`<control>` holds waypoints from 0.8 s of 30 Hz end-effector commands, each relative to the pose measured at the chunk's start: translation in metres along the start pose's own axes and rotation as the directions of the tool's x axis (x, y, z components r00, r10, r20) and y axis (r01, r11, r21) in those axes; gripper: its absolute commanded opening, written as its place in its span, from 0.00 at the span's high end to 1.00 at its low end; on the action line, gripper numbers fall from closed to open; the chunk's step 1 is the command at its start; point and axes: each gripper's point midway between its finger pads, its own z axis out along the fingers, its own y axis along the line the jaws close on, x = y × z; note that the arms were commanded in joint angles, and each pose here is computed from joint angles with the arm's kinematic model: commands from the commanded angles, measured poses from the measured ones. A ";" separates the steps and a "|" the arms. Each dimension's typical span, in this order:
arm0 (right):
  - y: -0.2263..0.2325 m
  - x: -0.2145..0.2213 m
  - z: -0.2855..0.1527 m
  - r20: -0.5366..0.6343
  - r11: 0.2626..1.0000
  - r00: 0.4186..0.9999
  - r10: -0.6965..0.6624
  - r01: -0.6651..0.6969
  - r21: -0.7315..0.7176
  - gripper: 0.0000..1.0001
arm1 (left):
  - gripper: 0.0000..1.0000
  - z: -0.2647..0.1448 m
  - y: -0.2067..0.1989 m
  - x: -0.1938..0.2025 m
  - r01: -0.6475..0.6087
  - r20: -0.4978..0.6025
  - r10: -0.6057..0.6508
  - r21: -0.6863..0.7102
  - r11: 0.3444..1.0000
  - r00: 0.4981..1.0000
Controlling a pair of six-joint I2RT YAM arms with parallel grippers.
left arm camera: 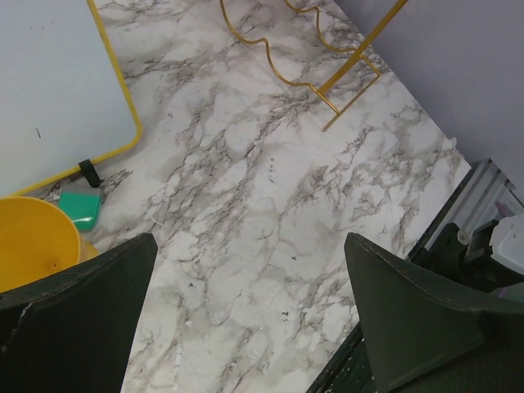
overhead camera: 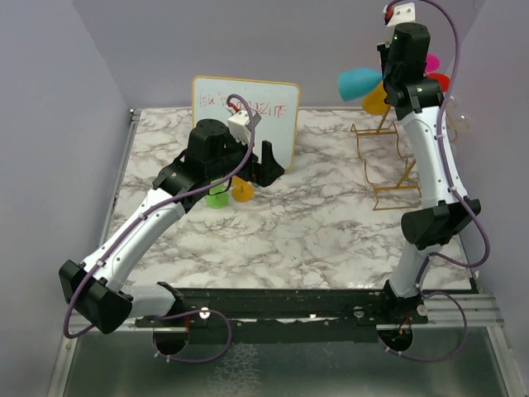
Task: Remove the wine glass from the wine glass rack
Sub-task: Pick up the wine glass from the wine rack.
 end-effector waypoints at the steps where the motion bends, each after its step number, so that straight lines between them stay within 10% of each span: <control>1: 0.005 -0.009 -0.020 0.014 0.997 0.999 0.038 -0.037 -0.066 0.99 | 0.01 -0.004 0.000 -0.012 0.011 0.042 -0.010 -0.024 1.000 0.999; 24: 0.051 -0.014 -0.063 -0.029 0.909 0.977 0.212 -0.208 -0.360 0.99 | 0.01 -0.014 0.002 -0.028 0.056 0.145 -0.047 -0.061 0.997 0.988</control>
